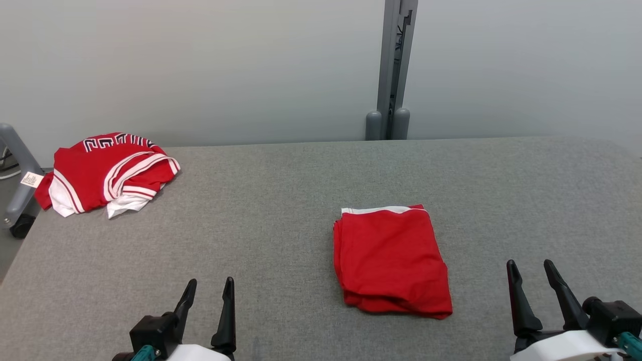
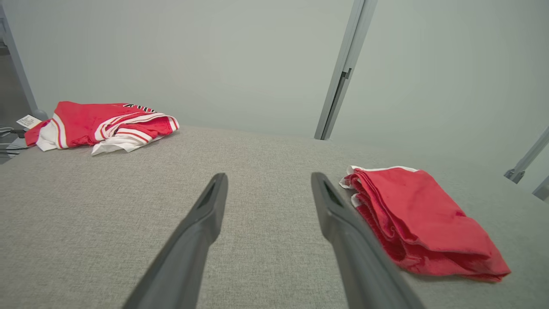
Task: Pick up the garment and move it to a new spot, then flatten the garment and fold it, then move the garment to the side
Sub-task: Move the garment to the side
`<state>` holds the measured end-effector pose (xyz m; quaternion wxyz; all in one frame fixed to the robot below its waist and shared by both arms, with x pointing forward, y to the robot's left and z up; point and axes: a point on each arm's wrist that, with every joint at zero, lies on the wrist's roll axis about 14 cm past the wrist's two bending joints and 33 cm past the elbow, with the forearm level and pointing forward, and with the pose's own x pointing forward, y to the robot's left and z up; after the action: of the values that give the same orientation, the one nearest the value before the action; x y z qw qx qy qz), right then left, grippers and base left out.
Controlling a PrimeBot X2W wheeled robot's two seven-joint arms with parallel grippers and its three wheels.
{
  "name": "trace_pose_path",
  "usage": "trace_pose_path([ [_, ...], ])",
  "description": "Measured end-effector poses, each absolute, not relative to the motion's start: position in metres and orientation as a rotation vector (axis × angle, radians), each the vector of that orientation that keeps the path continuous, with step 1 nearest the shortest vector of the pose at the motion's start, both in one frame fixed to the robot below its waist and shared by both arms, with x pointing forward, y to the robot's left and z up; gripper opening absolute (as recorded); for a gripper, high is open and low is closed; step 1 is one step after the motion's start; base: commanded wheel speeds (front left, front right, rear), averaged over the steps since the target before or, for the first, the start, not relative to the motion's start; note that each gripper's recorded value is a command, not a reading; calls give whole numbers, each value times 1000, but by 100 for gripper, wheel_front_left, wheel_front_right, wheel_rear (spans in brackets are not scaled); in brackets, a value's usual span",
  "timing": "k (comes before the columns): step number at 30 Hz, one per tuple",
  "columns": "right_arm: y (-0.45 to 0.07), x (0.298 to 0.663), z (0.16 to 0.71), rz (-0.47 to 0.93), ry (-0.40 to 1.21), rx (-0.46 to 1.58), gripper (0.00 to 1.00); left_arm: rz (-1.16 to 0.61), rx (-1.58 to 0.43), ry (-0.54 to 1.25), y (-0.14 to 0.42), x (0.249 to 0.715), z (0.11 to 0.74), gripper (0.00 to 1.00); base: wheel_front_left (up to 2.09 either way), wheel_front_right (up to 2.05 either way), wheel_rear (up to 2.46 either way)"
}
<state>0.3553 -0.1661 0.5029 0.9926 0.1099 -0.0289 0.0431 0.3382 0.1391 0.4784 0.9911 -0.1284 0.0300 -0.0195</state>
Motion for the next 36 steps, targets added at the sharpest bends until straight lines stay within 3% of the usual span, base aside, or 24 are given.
trace_pose_path([
  [18,-166,367,499,88,-21,200,100,-25,-250,64,144,338,474,100,0,0,0],
  [30,-141,418,464,186,327,101,100,17,-265,88,155,336,464,100,0,0,0],
  [36,-110,435,444,287,501,172,100,72,-260,87,173,332,462,100,0,0,0],
])
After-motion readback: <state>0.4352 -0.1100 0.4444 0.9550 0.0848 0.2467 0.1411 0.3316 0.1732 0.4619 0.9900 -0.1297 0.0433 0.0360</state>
